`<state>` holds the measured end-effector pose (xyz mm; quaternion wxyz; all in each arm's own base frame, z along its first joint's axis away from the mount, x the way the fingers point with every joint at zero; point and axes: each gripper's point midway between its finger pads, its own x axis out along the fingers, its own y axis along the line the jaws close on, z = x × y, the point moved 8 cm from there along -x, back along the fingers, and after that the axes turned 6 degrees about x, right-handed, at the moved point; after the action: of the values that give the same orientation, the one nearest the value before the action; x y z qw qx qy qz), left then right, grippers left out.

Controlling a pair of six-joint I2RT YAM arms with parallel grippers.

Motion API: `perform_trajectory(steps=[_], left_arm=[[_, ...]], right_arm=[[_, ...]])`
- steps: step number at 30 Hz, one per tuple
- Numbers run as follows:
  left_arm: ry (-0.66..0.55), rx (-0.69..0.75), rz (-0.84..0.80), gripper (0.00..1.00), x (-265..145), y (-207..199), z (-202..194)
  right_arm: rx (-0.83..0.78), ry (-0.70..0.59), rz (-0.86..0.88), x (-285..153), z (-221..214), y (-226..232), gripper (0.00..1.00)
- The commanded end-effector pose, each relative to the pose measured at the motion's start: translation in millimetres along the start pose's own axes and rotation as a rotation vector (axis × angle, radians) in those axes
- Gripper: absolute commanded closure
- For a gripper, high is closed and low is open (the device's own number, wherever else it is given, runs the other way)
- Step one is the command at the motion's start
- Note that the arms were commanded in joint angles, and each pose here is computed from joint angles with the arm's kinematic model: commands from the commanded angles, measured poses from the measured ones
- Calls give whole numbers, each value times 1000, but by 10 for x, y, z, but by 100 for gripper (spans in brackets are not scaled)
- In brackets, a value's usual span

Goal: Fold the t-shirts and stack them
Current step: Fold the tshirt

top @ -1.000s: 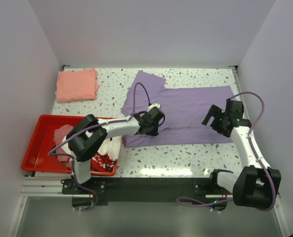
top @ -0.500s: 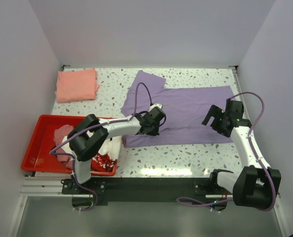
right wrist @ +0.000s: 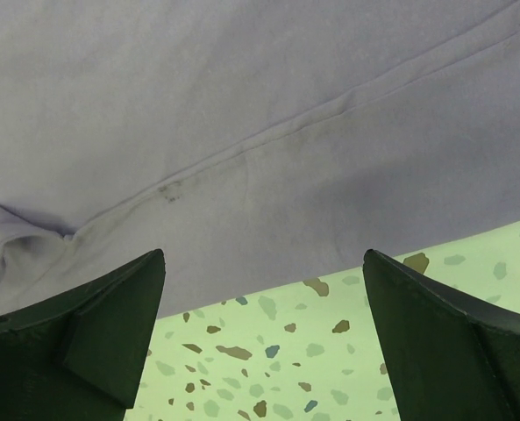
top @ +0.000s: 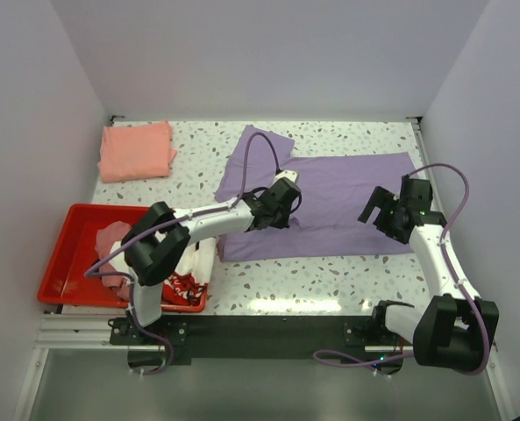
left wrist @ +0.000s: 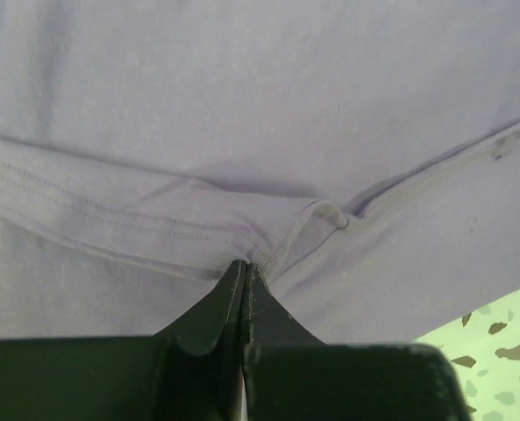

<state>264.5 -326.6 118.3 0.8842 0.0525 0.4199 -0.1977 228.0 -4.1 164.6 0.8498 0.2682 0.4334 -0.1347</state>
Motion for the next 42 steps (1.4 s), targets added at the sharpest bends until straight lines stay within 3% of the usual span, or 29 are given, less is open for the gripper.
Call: perform_trajectory(steps=[1, 22, 23, 24, 26, 27, 29, 30, 33, 34, 42], left_arm=[[-58, 52, 22, 100, 34, -51, 193], [-40, 192, 12, 98, 422, -91, 517], [-32, 197, 8, 93, 441, -101, 518], [-30, 198, 8, 81, 446, -104, 521], [-32, 195, 8, 68, 433, -119, 562], [-40, 192, 7, 57, 419, -124, 584], [-68, 176, 4, 49, 354, -130, 661], [-81, 174, -2, 31, 324, -141, 686], [-135, 156, -22, 5, 195, -160, 801], [-139, 147, -25, 0, 171, -151, 803], [-153, 65, -49, 0, 50, -79, 604]], right_arm=[[-17, -19, 43, -33, 9, 40, 1], [-19, -13, 33, -17, 11, 29, 1], [-16, -12, 31, -17, 10, 28, 1], [-19, -13, 31, -16, 11, 30, 1], [-19, -14, 30, -19, 10, 29, 1], [-19, -17, 31, -21, 17, 32, 1], [-19, -16, 30, -22, 14, 31, 1], [-20, -16, 29, -18, 17, 30, 1], [-17, -15, 26, -15, 16, 24, 1], [-21, -10, 24, -13, 9, 23, 1], [-28, 34, 20, 95, -29, 7, 1]])
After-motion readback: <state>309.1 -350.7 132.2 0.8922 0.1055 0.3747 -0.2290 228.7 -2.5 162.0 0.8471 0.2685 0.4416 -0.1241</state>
